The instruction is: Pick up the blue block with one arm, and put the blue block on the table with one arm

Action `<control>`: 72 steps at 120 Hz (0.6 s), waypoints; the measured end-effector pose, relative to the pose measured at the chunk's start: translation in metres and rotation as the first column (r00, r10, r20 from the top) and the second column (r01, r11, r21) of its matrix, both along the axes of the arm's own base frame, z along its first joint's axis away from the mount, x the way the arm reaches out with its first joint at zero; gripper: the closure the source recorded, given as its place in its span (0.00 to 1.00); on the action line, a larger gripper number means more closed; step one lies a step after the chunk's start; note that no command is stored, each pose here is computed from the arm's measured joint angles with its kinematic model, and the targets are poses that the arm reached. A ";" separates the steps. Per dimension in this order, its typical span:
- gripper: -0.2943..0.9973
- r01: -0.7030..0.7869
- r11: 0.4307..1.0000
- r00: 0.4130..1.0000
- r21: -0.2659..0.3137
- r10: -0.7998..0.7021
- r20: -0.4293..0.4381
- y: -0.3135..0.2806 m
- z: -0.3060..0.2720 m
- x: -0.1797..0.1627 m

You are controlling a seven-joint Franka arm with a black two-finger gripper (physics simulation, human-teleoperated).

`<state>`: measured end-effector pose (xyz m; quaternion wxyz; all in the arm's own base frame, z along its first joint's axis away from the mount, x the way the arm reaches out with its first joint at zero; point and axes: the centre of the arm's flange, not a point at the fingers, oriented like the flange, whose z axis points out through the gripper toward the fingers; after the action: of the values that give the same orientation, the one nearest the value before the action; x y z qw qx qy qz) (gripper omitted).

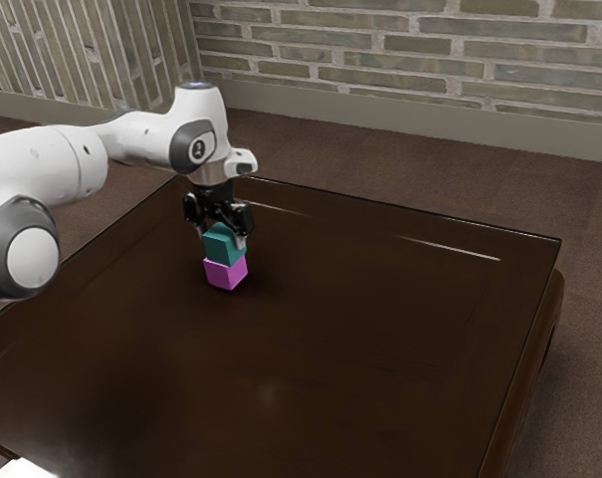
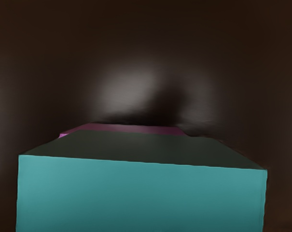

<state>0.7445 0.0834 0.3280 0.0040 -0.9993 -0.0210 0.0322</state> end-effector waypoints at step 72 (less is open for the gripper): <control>0.46 0.023 1.000 0.999 0.005 -0.023 0.023 0.000 0.001 0.003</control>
<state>0.7472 0.0833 0.3286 0.0063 -0.9997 -0.0094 0.0207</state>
